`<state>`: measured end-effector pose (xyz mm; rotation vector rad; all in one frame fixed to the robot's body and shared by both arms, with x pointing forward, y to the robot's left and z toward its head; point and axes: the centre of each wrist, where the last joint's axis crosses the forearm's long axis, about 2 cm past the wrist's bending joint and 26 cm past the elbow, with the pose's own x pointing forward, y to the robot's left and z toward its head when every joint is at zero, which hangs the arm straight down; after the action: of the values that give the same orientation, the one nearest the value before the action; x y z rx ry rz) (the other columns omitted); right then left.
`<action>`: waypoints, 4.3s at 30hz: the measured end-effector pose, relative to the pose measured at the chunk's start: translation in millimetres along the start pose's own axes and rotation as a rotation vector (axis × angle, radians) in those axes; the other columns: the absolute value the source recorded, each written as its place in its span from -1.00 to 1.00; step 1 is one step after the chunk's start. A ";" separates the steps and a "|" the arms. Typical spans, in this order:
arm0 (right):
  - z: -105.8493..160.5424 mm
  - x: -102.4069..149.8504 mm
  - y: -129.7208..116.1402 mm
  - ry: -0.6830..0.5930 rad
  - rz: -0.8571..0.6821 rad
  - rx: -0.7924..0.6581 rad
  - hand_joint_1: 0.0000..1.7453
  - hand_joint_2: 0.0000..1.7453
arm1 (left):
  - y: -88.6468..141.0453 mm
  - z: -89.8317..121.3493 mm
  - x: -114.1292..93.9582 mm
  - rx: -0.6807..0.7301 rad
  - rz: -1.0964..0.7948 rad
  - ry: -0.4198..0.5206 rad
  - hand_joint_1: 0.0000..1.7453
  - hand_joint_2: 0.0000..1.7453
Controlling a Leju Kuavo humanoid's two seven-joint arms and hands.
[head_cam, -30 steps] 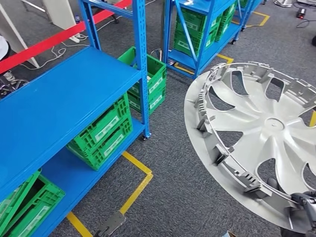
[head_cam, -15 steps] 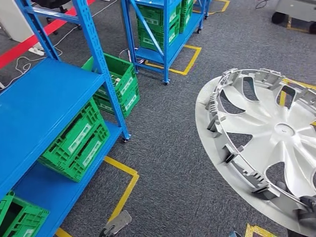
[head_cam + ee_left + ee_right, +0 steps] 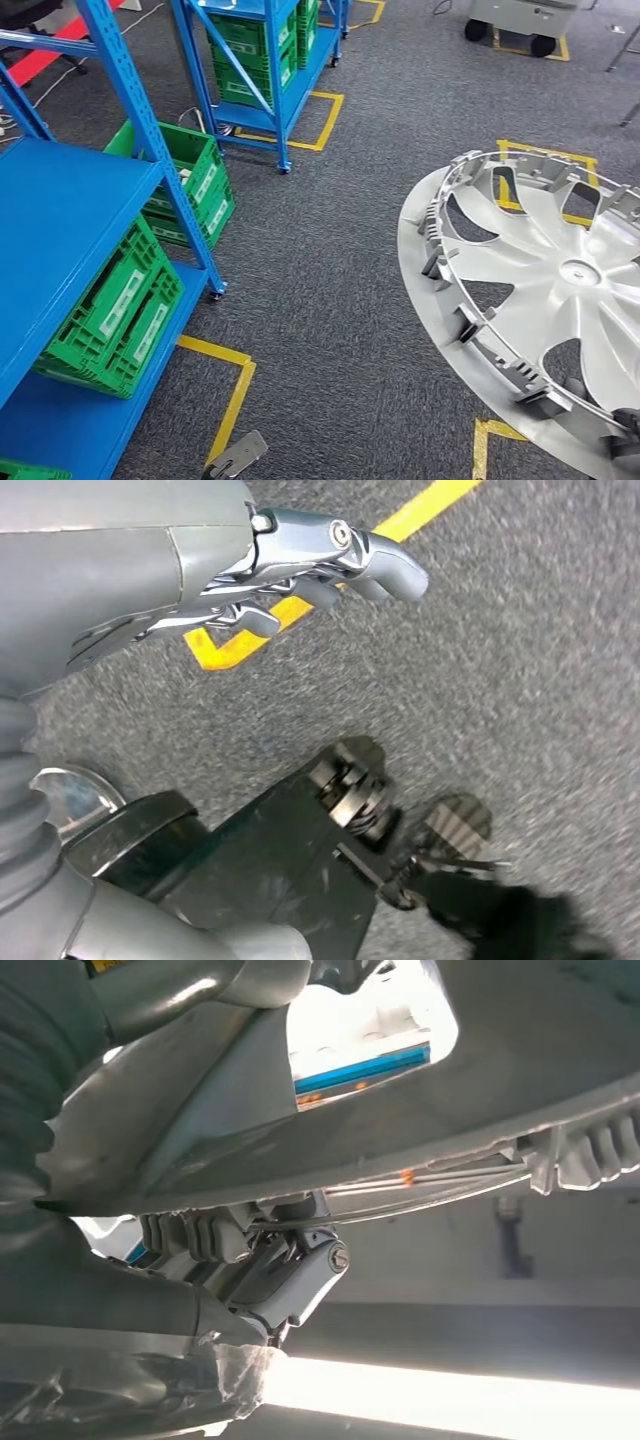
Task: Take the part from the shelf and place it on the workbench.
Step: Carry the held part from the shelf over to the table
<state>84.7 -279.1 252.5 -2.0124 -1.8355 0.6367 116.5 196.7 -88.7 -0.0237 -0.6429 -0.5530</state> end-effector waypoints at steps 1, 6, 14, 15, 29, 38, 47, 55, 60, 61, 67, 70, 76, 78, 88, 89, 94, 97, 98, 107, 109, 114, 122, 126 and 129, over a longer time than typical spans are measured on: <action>0.2 -0.4 0.0 0.001 0.002 0.001 1.00 1.00 | -0.3 0.5 -1.5 -0.001 0.000 0.003 -1.00 1.00; 0.9 -2.0 -0.3 0.003 0.011 0.005 1.00 1.00 | 0.0 0.9 -2.7 0.000 -0.001 0.005 -1.00 1.00; 0.3 -4.8 -2.2 -0.006 0.028 0.001 1.00 1.00 | 0.3 0.1 -0.5 0.003 -0.004 0.000 -1.00 1.00; 0.4 -5.7 -2.2 -0.009 0.033 0.001 1.00 1.00 | -0.4 0.6 -1.5 0.002 -0.003 0.002 -1.00 1.00; -0.4 -13.0 -0.6 -0.008 0.075 -0.003 1.00 1.00 | -5.7 0.4 2.1 -0.004 0.002 -0.004 -1.00 1.00; -1.9 -14.8 0.4 -0.007 0.086 -0.011 1.00 1.00 | -7.0 0.9 1.5 -0.005 0.007 -0.002 -1.00 1.00; -1.9 -16.5 0.5 -0.006 0.097 -0.011 1.00 1.00 | -8.0 0.6 3.1 -0.005 0.010 -0.006 -1.00 1.00; -1.9 -17.8 0.7 0.000 0.104 -0.011 1.00 1.00 | -8.4 0.6 3.2 -0.007 0.013 -0.006 -1.00 1.00; -2.4 -17.9 0.9 0.002 0.105 -0.014 1.00 1.00 | -10.1 0.3 5.5 -0.011 0.016 -0.012 -1.00 1.00; -2.9 -17.9 1.2 0.002 0.105 -0.016 1.00 1.00 | -10.4 0.6 4.6 -0.012 0.017 -0.011 -1.00 1.00; -3.3 -18.0 1.4 0.015 0.105 -0.019 1.00 1.00 | -10.1 0.6 4.4 -0.013 0.019 -0.010 -1.00 1.00; -3.6 -17.9 1.7 0.023 0.105 -0.021 1.00 1.00 | -9.8 0.3 5.3 -0.013 0.021 -0.012 -1.00 1.00; -4.2 -17.8 2.1 0.017 0.105 -0.024 1.00 1.00 | -10.3 -0.7 8.9 -0.023 0.025 -0.025 -1.00 1.00; -4.2 -17.6 2.5 0.015 0.105 -0.023 1.00 1.00 | -10.7 0.1 6.3 -0.025 0.026 -0.022 -1.00 1.00; -2.9 -17.4 2.8 0.013 0.104 -0.016 1.00 1.00 | -10.0 -0.4 7.7 -0.024 0.027 -0.029 -1.00 1.00; -3.0 -17.4 2.8 0.013 0.103 -0.016 1.00 1.00 | -10.3 -0.6 8.5 -0.024 0.028 -0.031 -1.00 1.00; -3.4 -17.3 3.3 0.014 0.103 -0.018 1.00 1.00 | -11.5 0.6 5.4 -0.026 0.030 -0.026 -1.00 1.00; -3.1 -17.3 3.5 0.011 0.102 -0.016 1.00 1.00 | -11.7 0.4 6.2 -0.026 0.031 -0.027 -1.00 1.00; -3.2 -17.3 3.6 0.011 0.102 -0.017 1.00 1.00 | -11.7 0.3 6.5 -0.026 0.031 -0.028 -1.00 1.00; -3.8 -17.2 3.9 0.012 0.103 -0.020 1.00 1.00 | -8.6 -1.4 10.4 -0.020 0.028 -0.038 -1.00 1.00; -3.9 -17.1 3.9 0.012 0.103 -0.020 1.00 1.00 | -8.7 -0.4 7.1 -0.020 0.029 -0.031 -1.00 1.00; -3.7 -17.1 3.9 0.013 0.103 -0.019 1.00 1.00 | -7.8 -0.4 6.4 -0.017 0.027 -0.030 -1.00 1.00; -3.1 -16.9 3.8 0.012 0.101 -0.015 1.00 1.00 | -8.3 -0.9 8.5 -0.015 0.031 -0.033 -1.00 1.00; -2.5 -16.8 4.2 0.012 0.100 -0.012 1.00 1.00 | -8.9 0.6 3.9 -0.016 0.032 -0.024 -1.00 1.00; -2.2 -16.7 4.8 0.012 0.099 -0.010 1.00 1.00 | -9.3 0.8 3.6 -0.016 0.033 -0.022 -1.00 1.00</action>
<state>88.8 -296.1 253.4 -2.1195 -1.7439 0.6425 113.8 187.1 -87.4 -0.0555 -0.6588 -0.5268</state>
